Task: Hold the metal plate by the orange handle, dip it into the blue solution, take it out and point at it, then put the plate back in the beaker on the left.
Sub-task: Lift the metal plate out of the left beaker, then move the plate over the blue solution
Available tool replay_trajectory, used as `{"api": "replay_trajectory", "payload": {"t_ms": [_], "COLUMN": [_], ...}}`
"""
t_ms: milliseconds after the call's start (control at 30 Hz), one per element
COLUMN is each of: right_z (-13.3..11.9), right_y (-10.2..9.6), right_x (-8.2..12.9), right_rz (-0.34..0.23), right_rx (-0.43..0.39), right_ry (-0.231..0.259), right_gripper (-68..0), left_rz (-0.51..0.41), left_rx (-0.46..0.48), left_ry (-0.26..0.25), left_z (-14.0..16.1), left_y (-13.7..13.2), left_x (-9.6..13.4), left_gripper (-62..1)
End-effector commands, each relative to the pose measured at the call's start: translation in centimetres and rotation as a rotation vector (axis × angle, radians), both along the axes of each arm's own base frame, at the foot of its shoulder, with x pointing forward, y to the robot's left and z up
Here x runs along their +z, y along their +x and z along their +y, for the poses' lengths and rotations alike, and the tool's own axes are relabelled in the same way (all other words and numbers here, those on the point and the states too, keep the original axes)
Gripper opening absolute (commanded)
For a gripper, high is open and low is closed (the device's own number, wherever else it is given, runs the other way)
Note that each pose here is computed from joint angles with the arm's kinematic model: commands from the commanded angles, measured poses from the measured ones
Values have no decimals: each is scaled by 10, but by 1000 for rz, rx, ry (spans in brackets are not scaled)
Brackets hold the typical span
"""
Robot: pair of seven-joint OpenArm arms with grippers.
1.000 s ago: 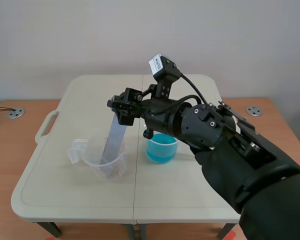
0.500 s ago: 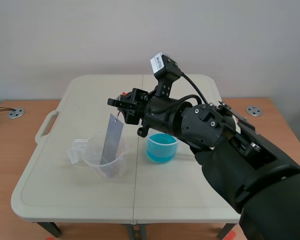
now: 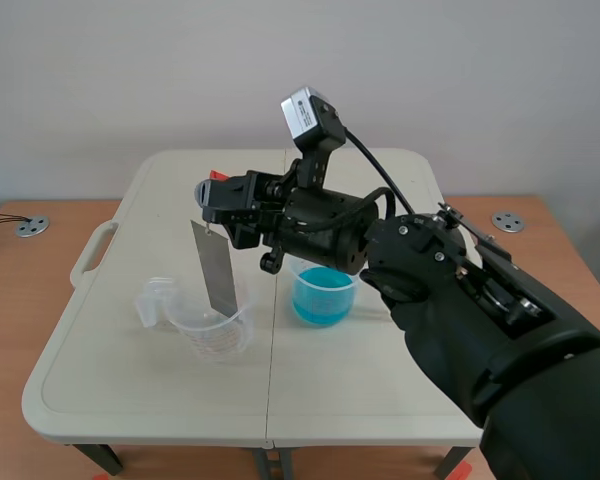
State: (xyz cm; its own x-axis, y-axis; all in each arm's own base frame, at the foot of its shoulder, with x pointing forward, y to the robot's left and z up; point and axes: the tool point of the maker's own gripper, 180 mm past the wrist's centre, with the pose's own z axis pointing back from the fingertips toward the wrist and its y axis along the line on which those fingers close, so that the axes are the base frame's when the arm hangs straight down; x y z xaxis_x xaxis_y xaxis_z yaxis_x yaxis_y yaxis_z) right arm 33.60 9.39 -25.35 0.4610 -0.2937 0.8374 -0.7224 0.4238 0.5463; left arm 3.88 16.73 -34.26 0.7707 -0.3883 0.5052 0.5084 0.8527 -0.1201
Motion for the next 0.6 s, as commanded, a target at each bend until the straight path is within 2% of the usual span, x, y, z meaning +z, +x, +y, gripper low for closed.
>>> {"api": "replay_trajectory", "payload": {"t_ms": [0, 200, 300, 567], "right_z": [0, 5, 7, 6], "right_y": [4, -10, -17, -37], "right_x": [18, 23, 27, 57], "right_rz": [-53, -87, -121, -278], "right_rx": [9, 55, 65, 82], "right_ry": [30, 37, 9, -63], "right_gripper": [-664, -664, -664, -662], "left_rz": [-10, -10, -10, -10], "left_rx": [1, 1, 1, 1], "left_ry": [-12, -12, -12, -12], "left_z": [-2, -2, -2, -2], "left_y": [2, 2, 2, 2], "left_x": [3, 3, 3, 3], "left_gripper": [-564, -564, -564, -564]}}
